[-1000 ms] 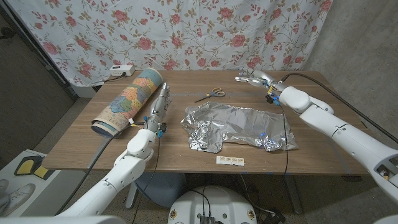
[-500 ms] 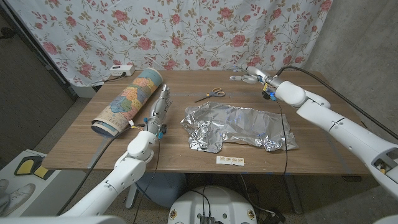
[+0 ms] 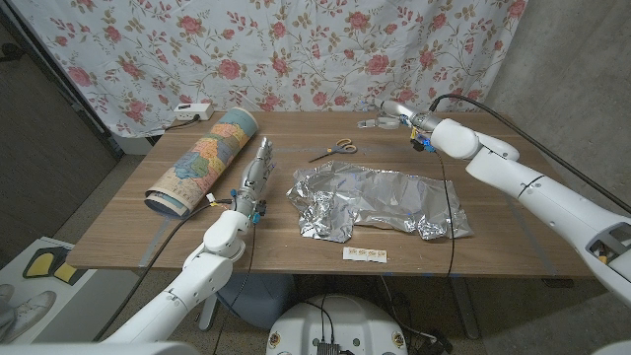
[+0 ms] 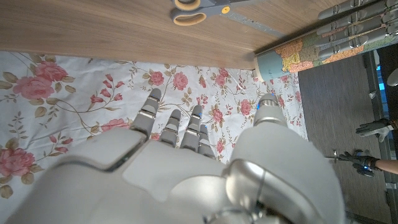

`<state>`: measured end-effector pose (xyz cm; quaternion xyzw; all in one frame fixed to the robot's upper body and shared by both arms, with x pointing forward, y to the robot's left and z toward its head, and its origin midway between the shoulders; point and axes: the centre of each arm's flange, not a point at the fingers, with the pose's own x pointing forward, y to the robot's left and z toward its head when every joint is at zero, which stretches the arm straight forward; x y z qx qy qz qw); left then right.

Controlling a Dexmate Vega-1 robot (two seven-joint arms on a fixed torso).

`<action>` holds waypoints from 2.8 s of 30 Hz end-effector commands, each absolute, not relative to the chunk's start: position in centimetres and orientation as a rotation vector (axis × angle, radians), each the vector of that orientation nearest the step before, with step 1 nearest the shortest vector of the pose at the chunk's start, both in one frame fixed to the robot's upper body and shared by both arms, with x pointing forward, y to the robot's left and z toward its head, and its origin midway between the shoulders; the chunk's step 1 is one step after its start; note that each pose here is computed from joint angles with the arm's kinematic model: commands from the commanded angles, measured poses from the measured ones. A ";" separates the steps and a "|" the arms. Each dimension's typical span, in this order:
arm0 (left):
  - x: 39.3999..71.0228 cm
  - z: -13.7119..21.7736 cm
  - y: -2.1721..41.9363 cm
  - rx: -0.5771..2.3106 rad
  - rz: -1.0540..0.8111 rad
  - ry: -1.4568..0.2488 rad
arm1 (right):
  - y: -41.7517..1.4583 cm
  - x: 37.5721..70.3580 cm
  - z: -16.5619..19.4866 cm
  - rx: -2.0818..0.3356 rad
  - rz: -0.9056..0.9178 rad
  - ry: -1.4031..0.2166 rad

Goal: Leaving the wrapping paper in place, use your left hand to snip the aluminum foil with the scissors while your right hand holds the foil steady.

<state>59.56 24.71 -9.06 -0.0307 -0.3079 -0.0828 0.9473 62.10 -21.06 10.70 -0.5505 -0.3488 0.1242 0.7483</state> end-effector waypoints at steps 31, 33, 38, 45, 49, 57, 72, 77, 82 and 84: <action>58.8 -10.4 24.4 -0.074 -0.162 -0.617 | -17.6 63.1 13.7 -1.528 0.287 -0.750; 58.7 -10.3 24.4 -0.072 -0.158 -0.620 | -17.4 63.2 13.8 -1.535 0.290 -0.756; 58.7 -10.1 24.5 -0.068 -0.158 -0.623 | -16.8 63.4 13.9 -1.572 0.294 -0.756; 58.8 -10.2 24.4 -0.072 -0.158 -0.623 | -16.3 63.7 14.1 -1.610 0.281 -0.756; 58.9 -10.4 24.4 -0.076 -0.156 -0.619 | -15.9 64.0 14.2 -1.640 0.275 -0.756; 58.9 -10.7 24.4 -0.078 -0.151 -0.616 | -15.1 64.6 14.3 -1.700 0.264 -0.755; 58.9 -10.9 24.5 -0.079 -0.153 -0.615 | -13.5 65.2 13.9 -1.797 0.257 -0.784; 58.7 -11.0 24.5 -0.074 -0.155 -0.611 | -13.3 65.3 13.7 -1.801 0.239 -0.833; 58.5 -11.1 24.4 -0.068 -0.159 -0.607 | -12.9 65.6 13.6 -1.838 0.245 -0.824; 58.5 -11.0 24.3 -0.064 -0.162 -0.608 | -12.8 65.7 13.5 -1.856 0.249 -0.818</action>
